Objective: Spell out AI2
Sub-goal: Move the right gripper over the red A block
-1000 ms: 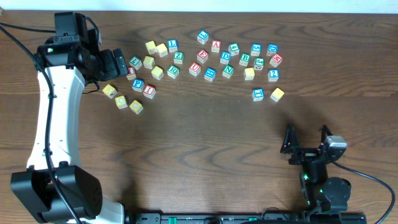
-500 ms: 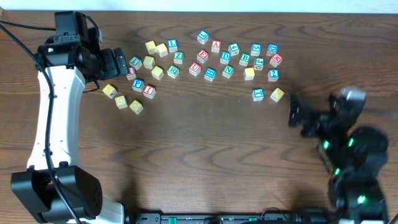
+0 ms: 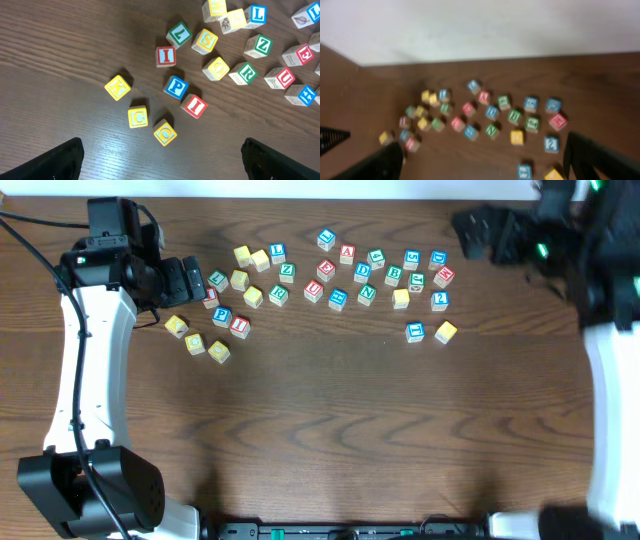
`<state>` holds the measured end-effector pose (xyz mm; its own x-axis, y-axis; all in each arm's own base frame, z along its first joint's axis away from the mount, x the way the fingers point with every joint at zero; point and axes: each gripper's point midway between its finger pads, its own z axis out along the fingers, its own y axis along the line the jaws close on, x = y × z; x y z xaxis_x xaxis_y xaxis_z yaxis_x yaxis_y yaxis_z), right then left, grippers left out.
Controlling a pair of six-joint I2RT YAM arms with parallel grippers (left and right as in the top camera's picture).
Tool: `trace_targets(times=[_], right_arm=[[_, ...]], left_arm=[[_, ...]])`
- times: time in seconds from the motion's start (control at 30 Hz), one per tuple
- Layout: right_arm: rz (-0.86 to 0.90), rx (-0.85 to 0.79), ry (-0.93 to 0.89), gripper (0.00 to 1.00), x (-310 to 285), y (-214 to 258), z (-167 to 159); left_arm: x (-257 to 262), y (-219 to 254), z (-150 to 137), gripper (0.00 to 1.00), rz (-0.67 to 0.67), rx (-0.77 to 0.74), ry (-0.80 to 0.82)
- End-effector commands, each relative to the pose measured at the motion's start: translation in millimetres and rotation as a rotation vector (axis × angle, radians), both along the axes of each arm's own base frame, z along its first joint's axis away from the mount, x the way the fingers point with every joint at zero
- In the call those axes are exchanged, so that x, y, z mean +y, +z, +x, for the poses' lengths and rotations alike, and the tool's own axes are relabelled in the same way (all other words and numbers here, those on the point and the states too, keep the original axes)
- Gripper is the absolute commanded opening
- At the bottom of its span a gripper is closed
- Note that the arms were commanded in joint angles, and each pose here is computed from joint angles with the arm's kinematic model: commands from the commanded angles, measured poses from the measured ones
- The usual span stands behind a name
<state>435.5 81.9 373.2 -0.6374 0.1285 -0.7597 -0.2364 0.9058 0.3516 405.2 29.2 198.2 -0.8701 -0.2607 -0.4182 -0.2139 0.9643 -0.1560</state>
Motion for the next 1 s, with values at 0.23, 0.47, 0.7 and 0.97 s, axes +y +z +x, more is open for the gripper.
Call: trace_targets(times=[0.23, 0.47, 0.7, 0.97], right_arm=[[-0.027, 0.090, 0.190, 0.99, 103.8, -81.7, 102.2], [-0.178, 0.101, 0.220, 0.99, 148.6, -160.4, 136.0], [-0.366, 0.059, 0.175, 0.99, 156.4, -195.2, 151.5], [-0.396, 0.067, 0.176, 0.99, 164.7, -200.5, 146.5]], left_arm=[[3.2, 9.9, 5.0, 0.99, 0.020, -0.031, -0.008], [3.1, 10.1, 5.2, 0.99, 0.019, -0.033, -0.008], [2.6, 9.7, 4.5, 0.99, 0.019, -0.029, -0.009], [2.5, 9.0, 3.7, 0.99, 0.019, -0.025, -0.009]])
